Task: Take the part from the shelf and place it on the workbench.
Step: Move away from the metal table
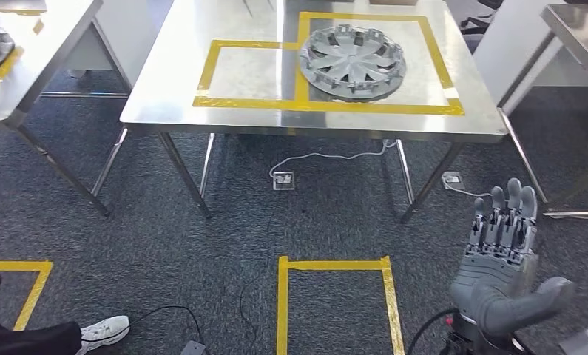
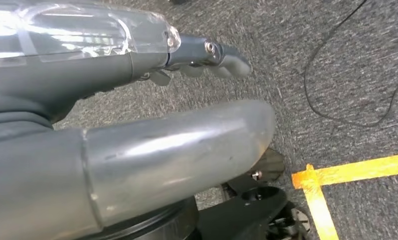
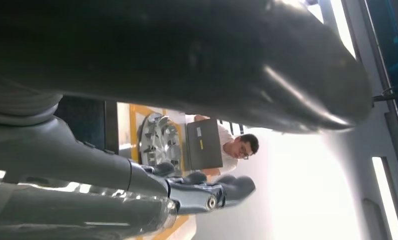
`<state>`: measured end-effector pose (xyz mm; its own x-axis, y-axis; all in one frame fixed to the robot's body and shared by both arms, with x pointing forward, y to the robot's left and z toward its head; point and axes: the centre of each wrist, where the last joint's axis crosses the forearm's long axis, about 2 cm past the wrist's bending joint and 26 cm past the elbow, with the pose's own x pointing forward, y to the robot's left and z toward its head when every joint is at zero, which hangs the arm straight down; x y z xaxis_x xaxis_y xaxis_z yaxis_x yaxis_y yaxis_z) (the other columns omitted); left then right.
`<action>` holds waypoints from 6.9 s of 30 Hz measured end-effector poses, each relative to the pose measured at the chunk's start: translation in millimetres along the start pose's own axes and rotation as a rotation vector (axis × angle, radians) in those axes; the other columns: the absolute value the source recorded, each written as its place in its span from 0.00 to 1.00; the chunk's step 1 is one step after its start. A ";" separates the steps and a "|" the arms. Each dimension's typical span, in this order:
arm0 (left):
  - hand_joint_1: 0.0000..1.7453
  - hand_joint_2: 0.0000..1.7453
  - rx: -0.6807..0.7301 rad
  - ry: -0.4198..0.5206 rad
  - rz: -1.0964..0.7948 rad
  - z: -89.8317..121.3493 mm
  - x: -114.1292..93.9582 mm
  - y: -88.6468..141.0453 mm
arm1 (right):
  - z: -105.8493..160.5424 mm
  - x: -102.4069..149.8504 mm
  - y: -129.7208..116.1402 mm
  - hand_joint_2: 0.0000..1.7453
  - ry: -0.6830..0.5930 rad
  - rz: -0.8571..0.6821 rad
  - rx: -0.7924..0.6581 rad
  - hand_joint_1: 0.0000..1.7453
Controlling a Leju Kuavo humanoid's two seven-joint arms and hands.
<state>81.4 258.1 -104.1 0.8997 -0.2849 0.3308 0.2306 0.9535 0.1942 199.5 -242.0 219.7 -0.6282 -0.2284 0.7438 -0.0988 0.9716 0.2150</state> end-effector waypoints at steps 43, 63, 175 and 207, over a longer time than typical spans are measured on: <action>0.00 0.00 -0.001 -0.007 -0.002 -1.3 3.0 3.8 | 1.5 2.0 -0.3 0.00 -0.009 0.010 -0.018 0.00; 0.00 0.00 0.000 -0.010 -0.001 -1.2 4.6 2.7 | 0.0 3.3 0.7 0.00 -0.018 0.007 -0.022 0.00; 0.00 0.00 -0.002 0.047 0.016 -0.5 -4.6 5.4 | 292.3 -156.5 -106.9 0.00 1.719 0.312 -0.522 0.00; 0.00 0.00 -0.014 0.041 0.016 0.5 -2.7 -0.5 | 292.3 -155.4 -112.1 0.00 1.730 0.327 -0.526 0.00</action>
<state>78.7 258.4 -104.6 0.9175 -0.2658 0.2960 0.2211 0.9592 0.1763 82.6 -297.5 -104.9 0.8676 -0.1877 0.4605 0.2872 0.9451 -0.1560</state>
